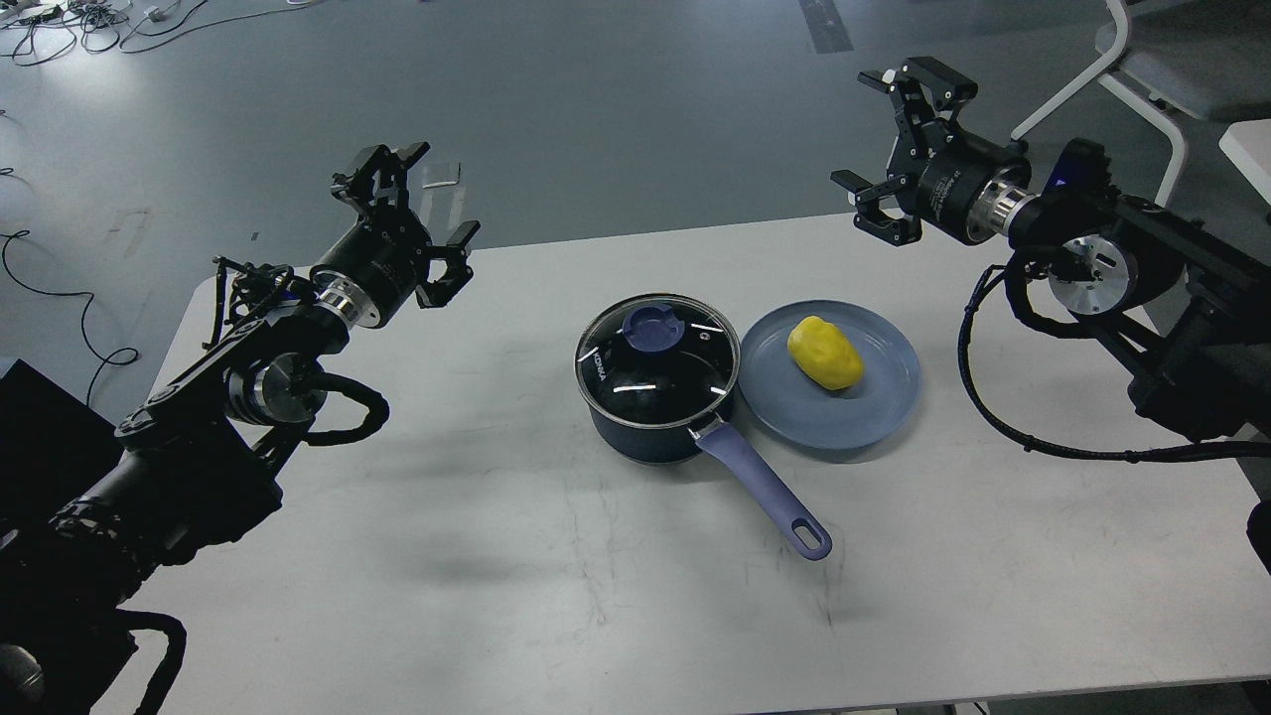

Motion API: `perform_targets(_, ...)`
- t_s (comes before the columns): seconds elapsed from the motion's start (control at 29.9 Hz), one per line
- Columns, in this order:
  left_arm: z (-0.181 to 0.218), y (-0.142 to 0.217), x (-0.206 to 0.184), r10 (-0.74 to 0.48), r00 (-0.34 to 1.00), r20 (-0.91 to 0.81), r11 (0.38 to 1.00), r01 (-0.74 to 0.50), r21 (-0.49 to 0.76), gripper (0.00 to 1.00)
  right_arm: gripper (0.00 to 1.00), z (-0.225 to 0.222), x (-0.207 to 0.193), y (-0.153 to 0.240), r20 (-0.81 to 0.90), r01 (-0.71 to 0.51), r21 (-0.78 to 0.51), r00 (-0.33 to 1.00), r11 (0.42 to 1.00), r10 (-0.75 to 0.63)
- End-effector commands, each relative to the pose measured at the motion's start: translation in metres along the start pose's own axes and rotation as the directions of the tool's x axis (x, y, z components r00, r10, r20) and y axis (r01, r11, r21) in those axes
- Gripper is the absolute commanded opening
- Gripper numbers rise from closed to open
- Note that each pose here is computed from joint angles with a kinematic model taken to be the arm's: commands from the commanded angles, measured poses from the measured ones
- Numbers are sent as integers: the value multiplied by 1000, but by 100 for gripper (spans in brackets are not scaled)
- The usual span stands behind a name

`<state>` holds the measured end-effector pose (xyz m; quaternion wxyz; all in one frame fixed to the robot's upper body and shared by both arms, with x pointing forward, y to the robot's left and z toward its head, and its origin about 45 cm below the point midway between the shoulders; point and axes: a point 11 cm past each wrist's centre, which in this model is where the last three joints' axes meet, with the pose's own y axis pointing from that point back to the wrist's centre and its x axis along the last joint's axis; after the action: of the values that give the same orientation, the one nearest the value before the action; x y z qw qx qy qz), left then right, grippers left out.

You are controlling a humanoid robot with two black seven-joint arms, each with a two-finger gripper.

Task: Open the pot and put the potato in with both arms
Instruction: 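Raise the left gripper and move it toward the pot lid knob, then lower the left gripper onto the glass lid knob and grasp it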

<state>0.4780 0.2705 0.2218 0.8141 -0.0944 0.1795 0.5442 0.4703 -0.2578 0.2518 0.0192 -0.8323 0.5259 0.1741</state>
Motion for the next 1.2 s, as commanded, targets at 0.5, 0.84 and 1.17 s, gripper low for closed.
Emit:
perform_targets(0.5,33,-17,-54,45,817,575,982,71,-178,98,100,-1,47,36,34,-73,17,997,997,72)
perform_targets(0.84,-17,18,-127,-60,125,990,900,436,0,98,100,2,79,60,38,-143,14,989,990,142)
perform_targets(1.17,-69,35,-119,-55,-389,920,809,523,270,98,100,-1,88,64,33,-195,15,980,981,194)
